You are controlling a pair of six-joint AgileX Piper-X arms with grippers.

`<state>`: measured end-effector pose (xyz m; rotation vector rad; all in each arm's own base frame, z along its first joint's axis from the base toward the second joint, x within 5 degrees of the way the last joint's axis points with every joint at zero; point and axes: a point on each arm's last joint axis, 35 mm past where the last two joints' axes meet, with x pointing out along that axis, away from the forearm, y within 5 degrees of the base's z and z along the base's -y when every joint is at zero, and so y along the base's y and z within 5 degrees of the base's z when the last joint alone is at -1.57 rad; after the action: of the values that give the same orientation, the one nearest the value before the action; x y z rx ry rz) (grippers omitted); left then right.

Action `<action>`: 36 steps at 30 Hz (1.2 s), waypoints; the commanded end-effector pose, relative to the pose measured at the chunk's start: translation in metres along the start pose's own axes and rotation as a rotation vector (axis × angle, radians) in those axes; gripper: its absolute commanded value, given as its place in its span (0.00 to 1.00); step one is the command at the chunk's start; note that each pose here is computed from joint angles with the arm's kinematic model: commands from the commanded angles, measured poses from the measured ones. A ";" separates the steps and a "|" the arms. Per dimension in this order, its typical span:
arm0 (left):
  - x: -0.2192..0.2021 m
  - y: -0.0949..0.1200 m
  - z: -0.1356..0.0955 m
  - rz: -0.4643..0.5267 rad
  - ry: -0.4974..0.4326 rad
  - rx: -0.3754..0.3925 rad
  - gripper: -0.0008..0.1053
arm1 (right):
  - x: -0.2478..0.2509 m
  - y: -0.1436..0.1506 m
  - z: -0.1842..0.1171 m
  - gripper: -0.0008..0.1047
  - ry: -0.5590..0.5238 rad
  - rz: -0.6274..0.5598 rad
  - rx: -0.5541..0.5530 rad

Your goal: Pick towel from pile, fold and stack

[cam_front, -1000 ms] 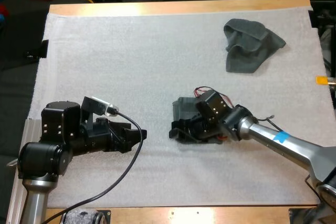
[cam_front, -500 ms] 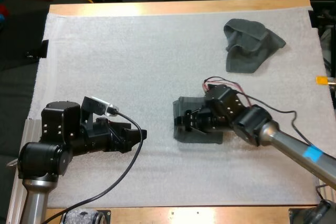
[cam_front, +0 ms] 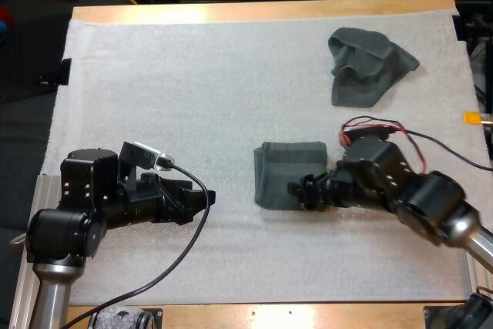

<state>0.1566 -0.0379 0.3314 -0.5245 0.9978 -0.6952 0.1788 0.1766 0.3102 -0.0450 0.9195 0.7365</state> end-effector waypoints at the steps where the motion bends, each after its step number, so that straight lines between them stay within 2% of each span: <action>1: -0.001 -0.002 0.000 -0.013 0.000 -0.002 0.57 | -0.009 0.001 -0.001 0.79 -0.011 -0.004 -0.015; 12: 0.002 0.001 0.005 -0.014 -0.005 0.005 0.57 | -0.075 0.008 -0.008 0.79 -0.211 0.016 -0.009; 17: 0.002 0.001 0.005 -0.013 -0.003 0.004 0.57 | -0.086 0.008 -0.010 0.79 -0.256 -0.011 -0.009; 22: 0.002 0.000 0.011 -0.011 -0.049 0.017 0.57 | -0.087 0.008 -0.010 0.79 -0.259 -0.011 -0.009; 26: 0.007 0.005 0.019 0.031 -0.079 -0.022 0.57 | -0.087 0.008 -0.010 0.79 -0.259 -0.011 -0.009; 28: 0.012 0.009 0.024 0.028 -0.079 -0.043 0.62 | -0.087 0.008 -0.010 0.79 -0.257 -0.011 -0.009; 30: 0.021 0.015 0.031 0.030 -0.063 -0.078 0.68 | -0.087 0.008 -0.010 0.79 -0.257 -0.011 -0.009; 36: 0.048 0.039 0.042 0.051 0.012 -0.157 0.68 | -0.087 0.008 -0.010 0.79 -0.257 -0.011 -0.009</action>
<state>0.2204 -0.0420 0.2951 -0.6291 1.0863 -0.5769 0.1344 0.1314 0.3685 0.0397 0.6809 0.7252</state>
